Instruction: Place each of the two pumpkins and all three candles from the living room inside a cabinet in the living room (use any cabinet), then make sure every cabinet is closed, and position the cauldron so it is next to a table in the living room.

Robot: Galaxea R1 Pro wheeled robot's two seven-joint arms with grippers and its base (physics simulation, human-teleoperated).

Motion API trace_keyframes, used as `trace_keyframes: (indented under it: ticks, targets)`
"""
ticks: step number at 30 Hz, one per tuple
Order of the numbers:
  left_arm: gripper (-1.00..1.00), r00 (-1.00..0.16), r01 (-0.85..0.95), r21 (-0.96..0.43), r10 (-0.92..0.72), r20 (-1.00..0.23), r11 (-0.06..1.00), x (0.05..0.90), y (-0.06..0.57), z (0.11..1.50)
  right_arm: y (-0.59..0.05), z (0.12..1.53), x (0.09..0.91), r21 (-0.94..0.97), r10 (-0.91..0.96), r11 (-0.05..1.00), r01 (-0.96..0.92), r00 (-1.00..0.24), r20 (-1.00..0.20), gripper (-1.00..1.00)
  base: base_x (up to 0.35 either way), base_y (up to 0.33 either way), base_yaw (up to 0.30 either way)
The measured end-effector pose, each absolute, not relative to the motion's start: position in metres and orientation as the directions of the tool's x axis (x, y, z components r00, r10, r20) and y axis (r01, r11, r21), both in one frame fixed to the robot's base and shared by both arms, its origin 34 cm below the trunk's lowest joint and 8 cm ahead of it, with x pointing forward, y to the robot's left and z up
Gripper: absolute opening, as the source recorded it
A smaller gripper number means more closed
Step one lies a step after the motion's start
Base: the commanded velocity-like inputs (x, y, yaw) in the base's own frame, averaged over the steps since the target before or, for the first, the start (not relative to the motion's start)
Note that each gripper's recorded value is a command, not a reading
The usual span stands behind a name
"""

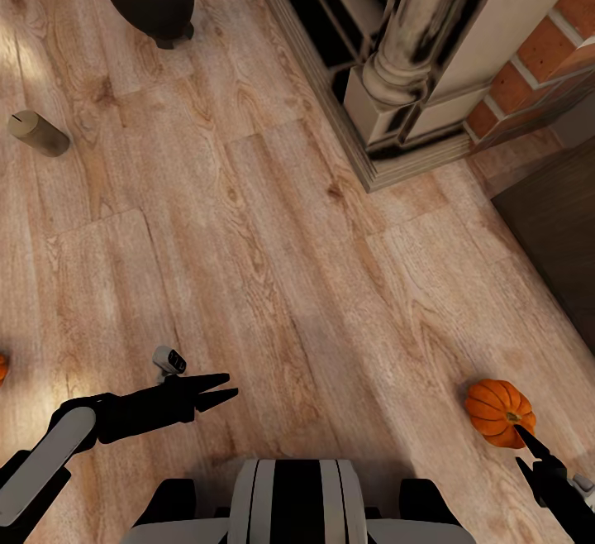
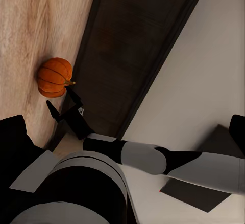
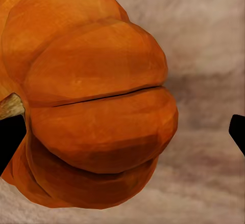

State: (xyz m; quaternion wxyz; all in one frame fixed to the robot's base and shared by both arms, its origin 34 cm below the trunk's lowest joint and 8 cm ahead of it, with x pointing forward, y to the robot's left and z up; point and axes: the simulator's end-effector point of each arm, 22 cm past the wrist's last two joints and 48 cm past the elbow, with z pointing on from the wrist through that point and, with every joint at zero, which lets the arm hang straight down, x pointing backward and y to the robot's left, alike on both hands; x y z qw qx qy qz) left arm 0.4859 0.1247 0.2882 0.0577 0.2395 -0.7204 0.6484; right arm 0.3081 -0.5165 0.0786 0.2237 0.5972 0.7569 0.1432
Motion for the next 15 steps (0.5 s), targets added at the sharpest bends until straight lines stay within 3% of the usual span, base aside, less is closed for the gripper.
trace_keyframes:
  ticks: [15]
  targets:
    - [1.00,-0.878,-0.421,-0.906,-0.270,0.395,0.045,0.4853,0.1245,0.2878,-0.5168,0.0783,0.3074,0.478,0.963,0.263,0.838,-0.202,-0.177,1.00,0.059,0.035,0.000]
